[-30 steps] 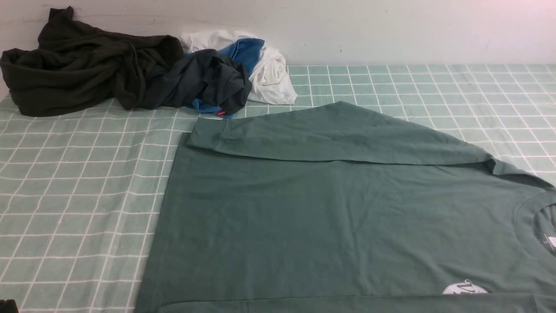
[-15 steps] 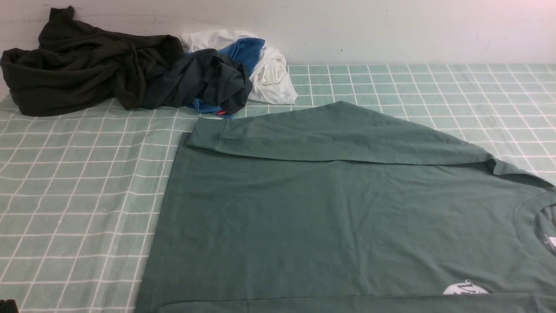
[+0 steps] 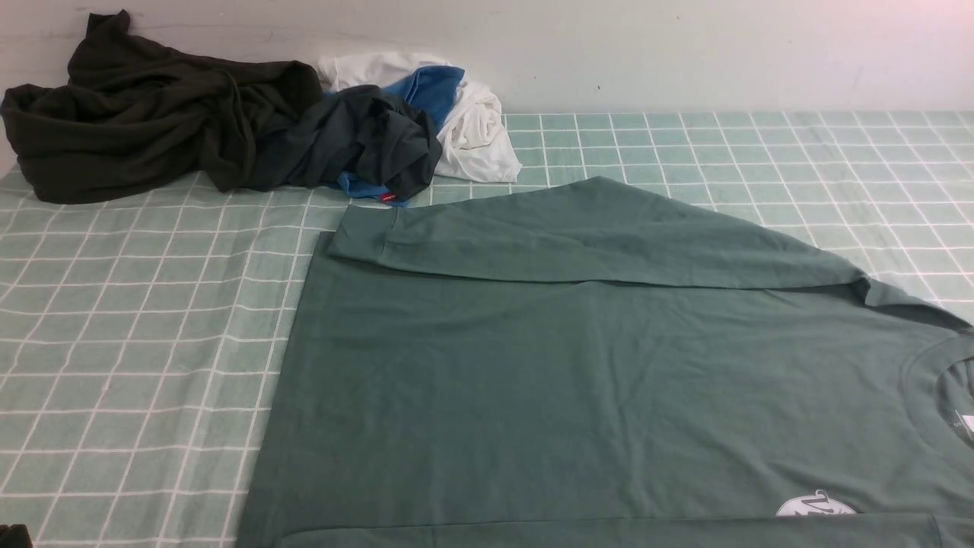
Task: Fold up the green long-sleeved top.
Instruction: Use the left arm to clamp the cuff closest to it
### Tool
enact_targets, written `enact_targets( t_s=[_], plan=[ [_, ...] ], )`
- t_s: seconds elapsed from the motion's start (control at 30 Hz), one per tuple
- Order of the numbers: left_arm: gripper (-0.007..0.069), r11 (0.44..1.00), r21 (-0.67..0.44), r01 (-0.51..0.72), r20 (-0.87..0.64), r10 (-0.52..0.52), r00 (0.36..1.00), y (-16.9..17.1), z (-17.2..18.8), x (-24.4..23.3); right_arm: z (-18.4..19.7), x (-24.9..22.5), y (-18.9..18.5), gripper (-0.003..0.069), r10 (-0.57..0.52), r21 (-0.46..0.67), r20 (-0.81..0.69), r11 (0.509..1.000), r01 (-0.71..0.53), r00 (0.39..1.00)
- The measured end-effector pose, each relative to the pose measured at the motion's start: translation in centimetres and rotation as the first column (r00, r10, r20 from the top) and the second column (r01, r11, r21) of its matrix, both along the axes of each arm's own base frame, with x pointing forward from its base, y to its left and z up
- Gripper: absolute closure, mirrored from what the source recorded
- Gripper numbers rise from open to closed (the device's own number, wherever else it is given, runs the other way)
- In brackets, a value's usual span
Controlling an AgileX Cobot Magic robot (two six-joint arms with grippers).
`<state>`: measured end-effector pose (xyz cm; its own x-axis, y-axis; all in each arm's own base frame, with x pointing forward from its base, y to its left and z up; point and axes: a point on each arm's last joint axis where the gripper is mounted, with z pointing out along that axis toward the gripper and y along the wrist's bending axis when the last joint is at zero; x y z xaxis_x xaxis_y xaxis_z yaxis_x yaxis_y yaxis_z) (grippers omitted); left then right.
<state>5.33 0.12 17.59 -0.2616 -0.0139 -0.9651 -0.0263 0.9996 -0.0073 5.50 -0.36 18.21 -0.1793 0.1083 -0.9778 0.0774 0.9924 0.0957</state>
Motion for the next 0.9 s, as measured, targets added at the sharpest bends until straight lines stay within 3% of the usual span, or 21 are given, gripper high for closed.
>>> enact_targets(
  t_s=[0.9],
  plan=[
    [0.0629, 1.0, -0.025, -0.003, 0.002, 0.003, 1.0, -0.03, 0.01, 0.0, 0.0, 0.0, 0.04, 0.0673, 0.001, 0.019, 0.001, 1.0, -0.001, 1.0]
  ],
)
